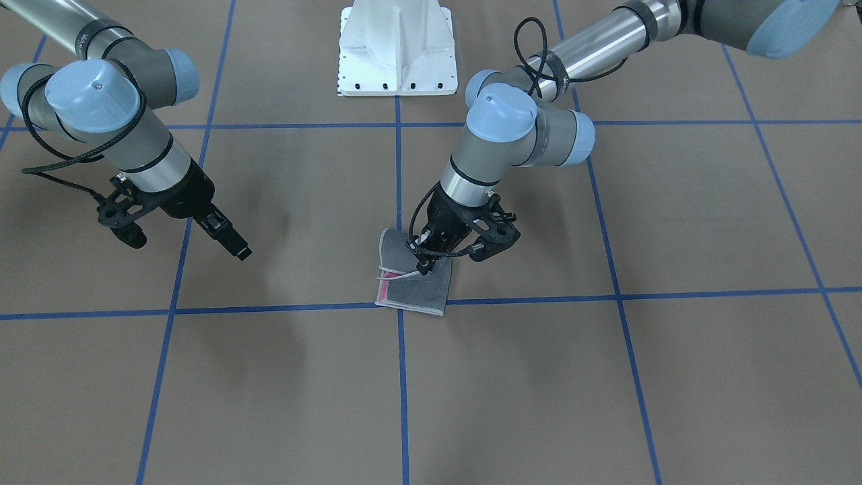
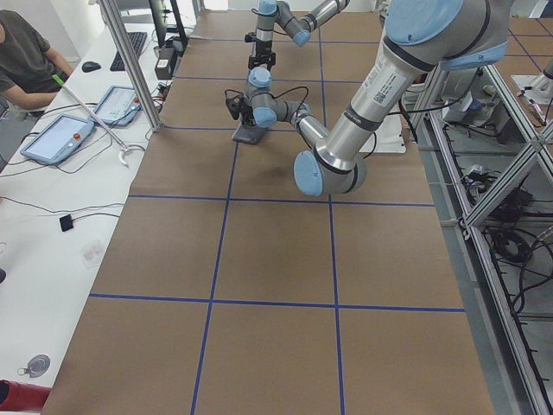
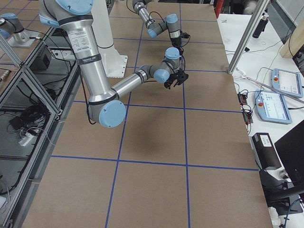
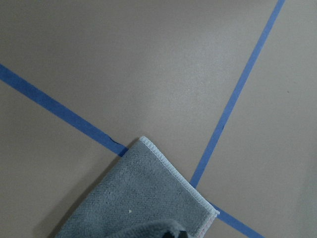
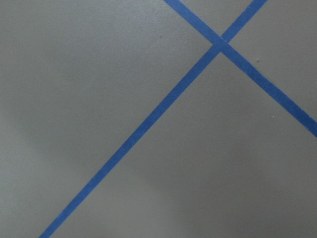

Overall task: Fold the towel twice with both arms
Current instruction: 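Lift the strip end with the left gripper and fold it over the far half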

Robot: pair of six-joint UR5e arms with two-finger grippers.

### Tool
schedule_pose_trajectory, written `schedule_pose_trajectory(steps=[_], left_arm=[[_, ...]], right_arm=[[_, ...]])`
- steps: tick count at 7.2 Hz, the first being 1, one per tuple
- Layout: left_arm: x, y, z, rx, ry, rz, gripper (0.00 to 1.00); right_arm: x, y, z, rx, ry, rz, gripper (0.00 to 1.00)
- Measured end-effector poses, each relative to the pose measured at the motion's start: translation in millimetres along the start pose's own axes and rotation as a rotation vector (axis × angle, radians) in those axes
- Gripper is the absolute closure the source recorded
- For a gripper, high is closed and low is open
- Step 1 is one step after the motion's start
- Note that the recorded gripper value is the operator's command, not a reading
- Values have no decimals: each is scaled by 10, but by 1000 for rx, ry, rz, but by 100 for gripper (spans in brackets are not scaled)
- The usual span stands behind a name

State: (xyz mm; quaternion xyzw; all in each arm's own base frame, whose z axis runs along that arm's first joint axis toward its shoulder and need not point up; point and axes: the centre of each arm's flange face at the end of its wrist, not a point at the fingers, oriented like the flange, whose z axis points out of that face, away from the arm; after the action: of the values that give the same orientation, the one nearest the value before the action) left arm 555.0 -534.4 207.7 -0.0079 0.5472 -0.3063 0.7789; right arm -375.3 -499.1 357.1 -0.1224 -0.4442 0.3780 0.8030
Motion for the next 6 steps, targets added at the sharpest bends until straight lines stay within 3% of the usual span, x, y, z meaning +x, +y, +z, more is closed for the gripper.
schedule_pose_trajectory(steps=[6], left_arm=[[87, -156, 145, 4, 38, 1, 98]], right_arm=[[-41, 25, 23, -1, -2, -3, 0]])
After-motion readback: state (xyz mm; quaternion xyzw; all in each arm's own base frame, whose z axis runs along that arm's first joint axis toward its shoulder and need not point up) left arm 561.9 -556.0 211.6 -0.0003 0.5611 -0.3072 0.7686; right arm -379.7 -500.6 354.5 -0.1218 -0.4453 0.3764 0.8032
